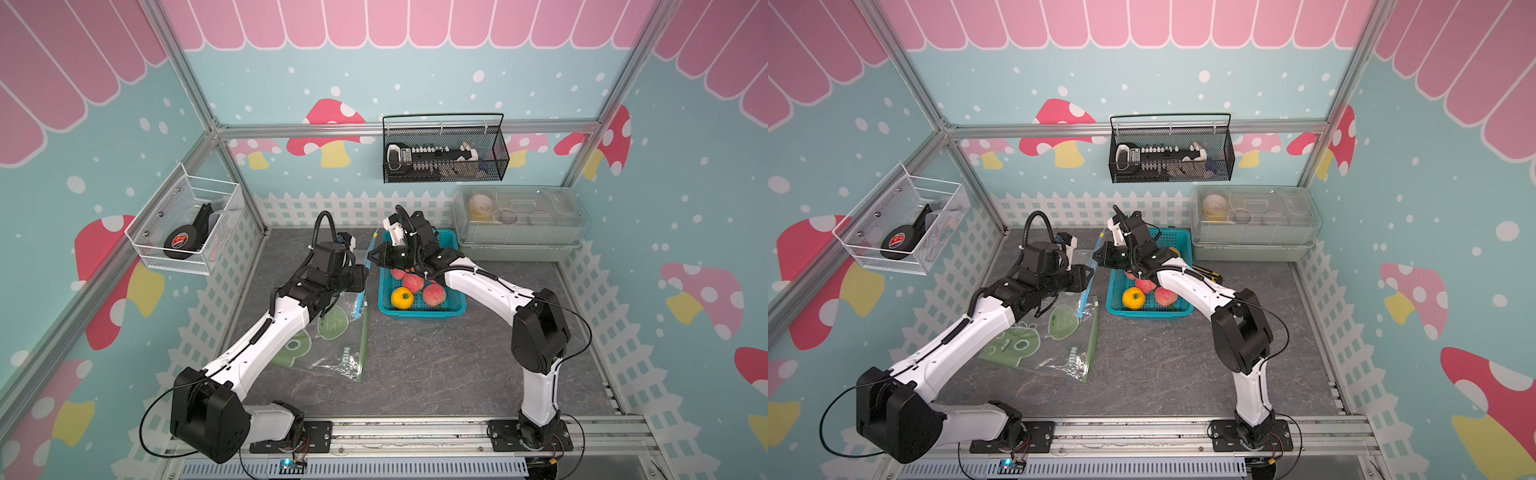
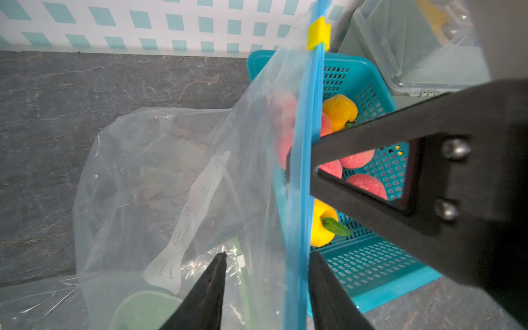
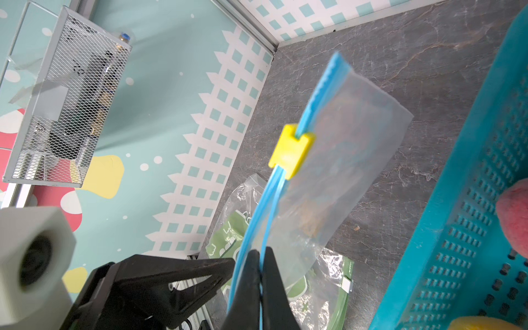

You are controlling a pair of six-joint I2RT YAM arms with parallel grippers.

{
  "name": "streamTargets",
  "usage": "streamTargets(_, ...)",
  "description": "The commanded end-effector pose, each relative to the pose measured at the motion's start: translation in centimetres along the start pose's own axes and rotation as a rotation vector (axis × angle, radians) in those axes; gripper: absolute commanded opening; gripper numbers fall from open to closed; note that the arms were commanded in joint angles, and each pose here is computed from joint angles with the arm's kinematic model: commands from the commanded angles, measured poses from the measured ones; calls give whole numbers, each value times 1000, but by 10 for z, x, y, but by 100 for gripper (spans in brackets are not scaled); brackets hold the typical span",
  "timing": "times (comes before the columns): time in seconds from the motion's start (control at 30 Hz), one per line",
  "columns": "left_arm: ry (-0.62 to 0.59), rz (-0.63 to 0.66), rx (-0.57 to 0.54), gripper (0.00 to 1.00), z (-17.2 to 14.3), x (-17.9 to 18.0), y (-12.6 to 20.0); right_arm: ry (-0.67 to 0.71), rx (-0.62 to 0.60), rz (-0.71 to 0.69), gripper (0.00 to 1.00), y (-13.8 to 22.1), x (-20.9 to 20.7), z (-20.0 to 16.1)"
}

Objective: Place the peach in a zip-top bag and seal the zipper
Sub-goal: Open the zipper of the food storage bag at the center of the board.

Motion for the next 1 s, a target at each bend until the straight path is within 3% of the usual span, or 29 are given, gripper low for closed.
streamTargets(0.0, 1, 48, -24, 41, 1, 8, -1, 23, -35, 15, 0, 11, 18, 11)
streamTargets(0.17, 0, 70, -39, 30, 2, 11, 0, 24, -24, 14, 0, 10, 18, 9)
streamTargets(0.27, -3, 77, -42, 16, 1, 12, 1, 33, -11, -1, 0, 10, 16, 7)
streamTargets(0.33, -2, 78, -52, 0, 4, 12, 3, 42, 1, -26, 0, 10, 13, 5)
streamTargets(0.7, 104, 211, -245, 0, 29, 23, 48, 159, 72, -402, 0, 28, -17, -2)
streamTargets(0.97, 169, 186, -217, 0, 18, 1, 37, 184, 110, -211, 1, 8, 9, 0)
Point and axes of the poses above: each gripper's point midway between its finger pads, its own y axis back along the fingers, its own x axis along the line the jaws close on, z = x × y, the point moved 5 cm from there along y, back along the fingers, and after that the axes turned 5 degrees about y, right-handed, at the moved point
